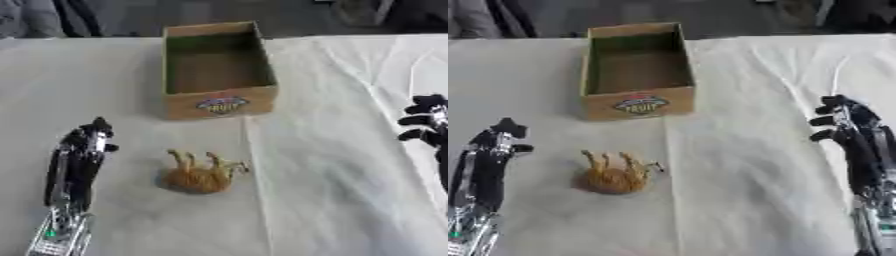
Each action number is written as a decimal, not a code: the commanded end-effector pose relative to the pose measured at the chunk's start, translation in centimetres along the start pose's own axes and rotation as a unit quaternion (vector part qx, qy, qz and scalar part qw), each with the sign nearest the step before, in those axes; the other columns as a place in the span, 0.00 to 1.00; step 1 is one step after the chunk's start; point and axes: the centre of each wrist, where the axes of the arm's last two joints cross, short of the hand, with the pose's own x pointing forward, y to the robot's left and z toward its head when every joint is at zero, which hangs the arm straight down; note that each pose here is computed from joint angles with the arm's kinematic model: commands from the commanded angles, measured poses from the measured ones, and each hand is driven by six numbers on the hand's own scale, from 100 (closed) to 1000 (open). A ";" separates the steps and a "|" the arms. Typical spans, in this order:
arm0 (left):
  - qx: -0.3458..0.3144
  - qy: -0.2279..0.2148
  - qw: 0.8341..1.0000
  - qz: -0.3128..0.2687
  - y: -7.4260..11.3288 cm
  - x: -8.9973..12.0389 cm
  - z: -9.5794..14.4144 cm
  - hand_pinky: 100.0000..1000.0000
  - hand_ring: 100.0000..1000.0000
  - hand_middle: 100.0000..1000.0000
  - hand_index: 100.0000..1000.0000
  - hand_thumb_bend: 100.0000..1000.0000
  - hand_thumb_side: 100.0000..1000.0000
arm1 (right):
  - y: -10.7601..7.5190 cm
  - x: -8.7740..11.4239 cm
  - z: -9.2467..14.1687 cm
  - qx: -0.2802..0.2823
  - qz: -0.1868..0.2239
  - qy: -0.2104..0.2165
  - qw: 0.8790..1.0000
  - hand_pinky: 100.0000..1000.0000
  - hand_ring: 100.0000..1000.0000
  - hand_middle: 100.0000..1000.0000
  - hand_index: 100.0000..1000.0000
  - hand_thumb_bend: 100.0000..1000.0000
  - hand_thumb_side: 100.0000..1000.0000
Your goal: Pick up objects on the table and place them in the box.
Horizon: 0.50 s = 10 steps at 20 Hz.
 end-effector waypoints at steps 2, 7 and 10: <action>-0.016 -0.033 0.999 -0.019 0.7 1.5 -0.9 0.53 0.76 0.46 0.56 0.24 0.47 | -0.2 0.5 -0.3 0.003 0.006 -0.011 1.000 0.42 0.56 0.55 0.70 0.00 0.65; -0.052 -0.058 0.996 -0.050 1.4 2.9 -1.7 0.55 0.79 0.48 0.59 0.34 0.42 | -0.3 0.5 -0.2 0.004 0.007 -0.009 1.000 0.42 0.56 0.55 0.70 0.00 0.65; -0.095 -0.087 0.987 -0.095 2.2 4.9 -2.8 0.56 0.82 0.51 0.61 0.39 0.35 | -0.3 0.5 -0.2 0.004 0.007 -0.007 1.000 0.42 0.56 0.55 0.70 0.00 0.65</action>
